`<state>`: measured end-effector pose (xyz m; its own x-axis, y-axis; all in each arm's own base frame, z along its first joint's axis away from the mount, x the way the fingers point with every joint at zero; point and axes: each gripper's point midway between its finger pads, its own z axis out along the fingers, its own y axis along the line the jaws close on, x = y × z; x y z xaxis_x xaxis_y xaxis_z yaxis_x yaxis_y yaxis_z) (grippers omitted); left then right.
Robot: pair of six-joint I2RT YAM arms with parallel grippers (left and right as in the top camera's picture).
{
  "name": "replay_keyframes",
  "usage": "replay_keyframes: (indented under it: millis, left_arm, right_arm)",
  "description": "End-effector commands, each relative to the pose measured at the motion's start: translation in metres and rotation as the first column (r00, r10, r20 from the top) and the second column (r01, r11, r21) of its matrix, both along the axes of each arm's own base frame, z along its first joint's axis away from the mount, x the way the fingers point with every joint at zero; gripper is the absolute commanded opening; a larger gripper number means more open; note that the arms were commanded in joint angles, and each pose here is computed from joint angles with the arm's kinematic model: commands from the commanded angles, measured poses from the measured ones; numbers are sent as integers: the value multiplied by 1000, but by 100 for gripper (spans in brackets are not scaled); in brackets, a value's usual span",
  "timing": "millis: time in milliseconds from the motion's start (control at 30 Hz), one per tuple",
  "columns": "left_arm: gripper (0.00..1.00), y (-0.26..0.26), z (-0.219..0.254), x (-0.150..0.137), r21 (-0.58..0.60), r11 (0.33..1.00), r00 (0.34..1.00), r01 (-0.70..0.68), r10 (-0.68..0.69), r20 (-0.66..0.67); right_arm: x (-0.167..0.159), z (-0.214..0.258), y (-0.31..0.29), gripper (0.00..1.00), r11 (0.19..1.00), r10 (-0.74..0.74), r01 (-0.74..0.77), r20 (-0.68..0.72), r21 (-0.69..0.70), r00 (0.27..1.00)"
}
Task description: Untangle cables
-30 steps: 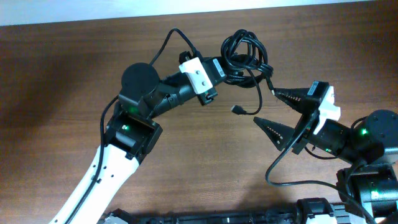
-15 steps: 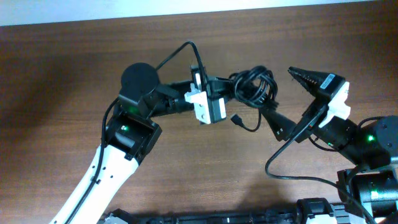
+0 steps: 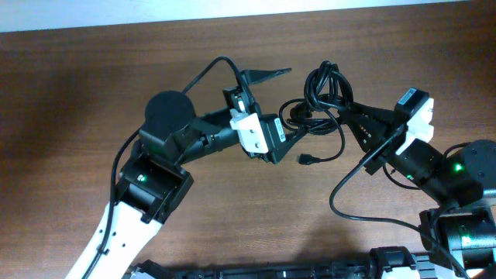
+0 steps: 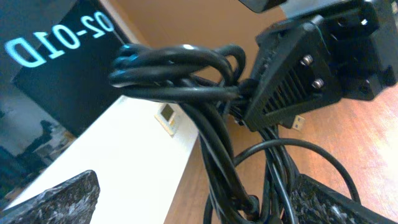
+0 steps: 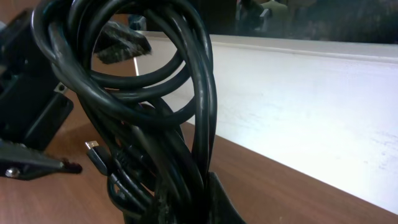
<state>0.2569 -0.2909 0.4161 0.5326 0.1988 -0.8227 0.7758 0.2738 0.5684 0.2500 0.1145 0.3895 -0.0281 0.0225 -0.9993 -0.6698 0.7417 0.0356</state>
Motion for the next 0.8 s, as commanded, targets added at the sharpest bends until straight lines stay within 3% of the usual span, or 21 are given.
replay_keyframes:
  millis: [0,133,300,333,433,467,600,667,767]
  left_arm:
    - [99,3,13,-2,-44,999,999,-20,18,-39]
    - [99,-5,25,-31,-67,986,988,155,-154,22]
    - [100,-11,25,-44,-66,975,977,214,-212,28]
    - [87,-14,24,-46,-64,973,975,223,-222,25]
    - [30,-21,19,-44,-61,970,972,235,-235,16]
    - [17,-21,19,-44,-63,970,972,236,-235,20]
    - [1,-21,24,-44,-71,969,971,237,-235,40]
    - [0,-21,24,-44,-72,969,971,238,-236,40]
    - [0,-19,45,-47,-188,951,963,245,-261,-66]
  right_arm:
    - [-4,7,1,4,1000,10,-10,13,11,1000]
    - [-4,7,2,4,1000,16,-16,13,11,1000]
    - [-12,7,9,4,997,77,-77,14,10,997]
    - [-13,7,11,4,996,91,-91,14,10,996]
    - [-15,6,12,4,995,104,-104,13,10,995]
    - [-15,6,12,4,995,104,-104,13,10,995]
    - [-15,6,12,4,995,104,-104,12,10,995]
    - [-15,4,12,4,995,101,-101,15,-7,995]
    - [-4,-6,1,4,999,12,-12,-1,-44,1000]
